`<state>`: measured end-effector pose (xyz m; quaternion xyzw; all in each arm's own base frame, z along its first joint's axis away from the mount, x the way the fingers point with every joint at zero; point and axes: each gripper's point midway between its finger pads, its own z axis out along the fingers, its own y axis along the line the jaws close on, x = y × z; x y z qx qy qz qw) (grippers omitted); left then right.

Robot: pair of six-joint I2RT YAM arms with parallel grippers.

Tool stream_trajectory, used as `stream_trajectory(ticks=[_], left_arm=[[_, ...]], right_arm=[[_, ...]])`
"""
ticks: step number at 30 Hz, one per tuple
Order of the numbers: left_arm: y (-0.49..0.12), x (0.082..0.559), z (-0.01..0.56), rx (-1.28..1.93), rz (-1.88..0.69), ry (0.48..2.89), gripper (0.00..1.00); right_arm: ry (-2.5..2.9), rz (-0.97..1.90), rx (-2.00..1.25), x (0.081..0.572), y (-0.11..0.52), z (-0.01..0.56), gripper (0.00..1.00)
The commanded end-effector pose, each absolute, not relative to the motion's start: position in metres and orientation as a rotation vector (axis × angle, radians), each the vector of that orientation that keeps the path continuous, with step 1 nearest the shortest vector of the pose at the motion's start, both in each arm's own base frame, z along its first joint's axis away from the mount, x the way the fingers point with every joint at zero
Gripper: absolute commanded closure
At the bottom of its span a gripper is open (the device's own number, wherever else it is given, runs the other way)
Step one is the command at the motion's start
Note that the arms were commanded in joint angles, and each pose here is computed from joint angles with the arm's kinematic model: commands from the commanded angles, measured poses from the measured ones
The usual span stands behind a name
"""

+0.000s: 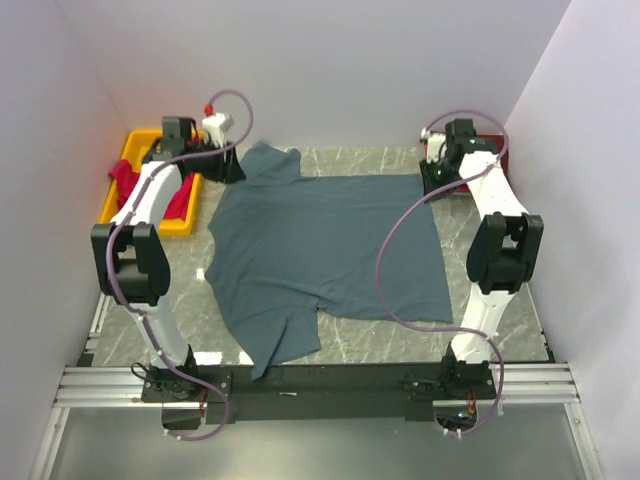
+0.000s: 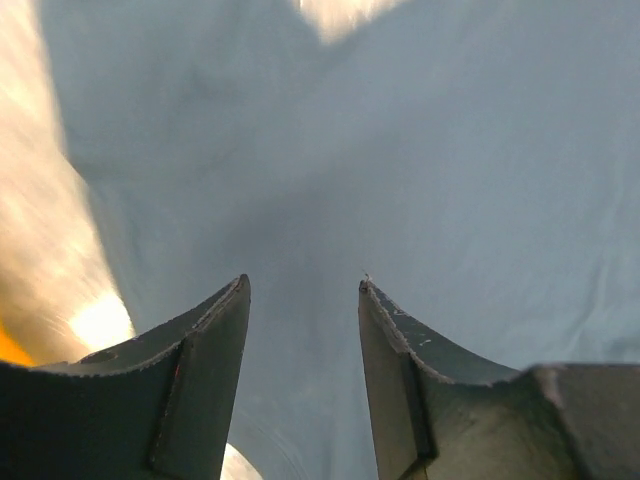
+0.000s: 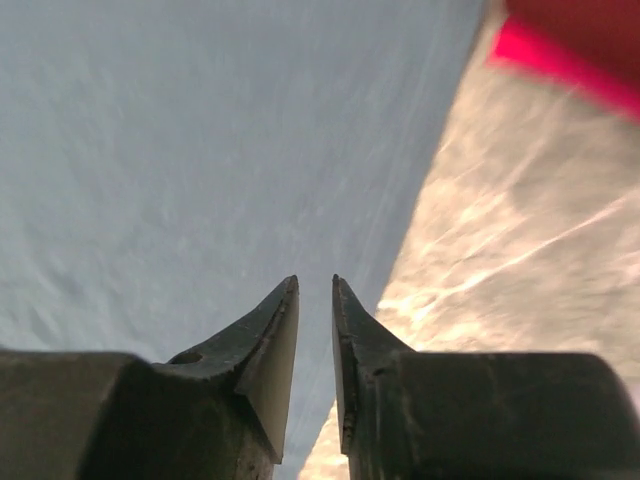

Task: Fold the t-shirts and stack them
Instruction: Flatten the tshirt out

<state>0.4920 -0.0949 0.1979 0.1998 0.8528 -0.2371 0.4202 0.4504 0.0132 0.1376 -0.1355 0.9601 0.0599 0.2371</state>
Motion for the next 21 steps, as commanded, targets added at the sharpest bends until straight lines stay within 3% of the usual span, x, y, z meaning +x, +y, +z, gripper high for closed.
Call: stream_trajectory(ticks=[1, 13, 21], left_arm=[[-0.094, 0.456, 0.113, 0.498, -0.673, 2.385, 0.47], [-0.071, 0.481, 0.041, 0.315, -0.527, 2.556, 0.53], [-0.048, 0.521, 0.018, 0.248, -0.461, 2.581, 0.53]], right_arm=[[2.780, 0.212, -0.423, 0.423, 0.014, 0.088, 0.74], [2.833, 0.191, -0.363, 0.461, 0.010, 0.031, 0.76], [2.782, 0.123, -0.264, 0.517, 0.003, 0.023, 0.79]])
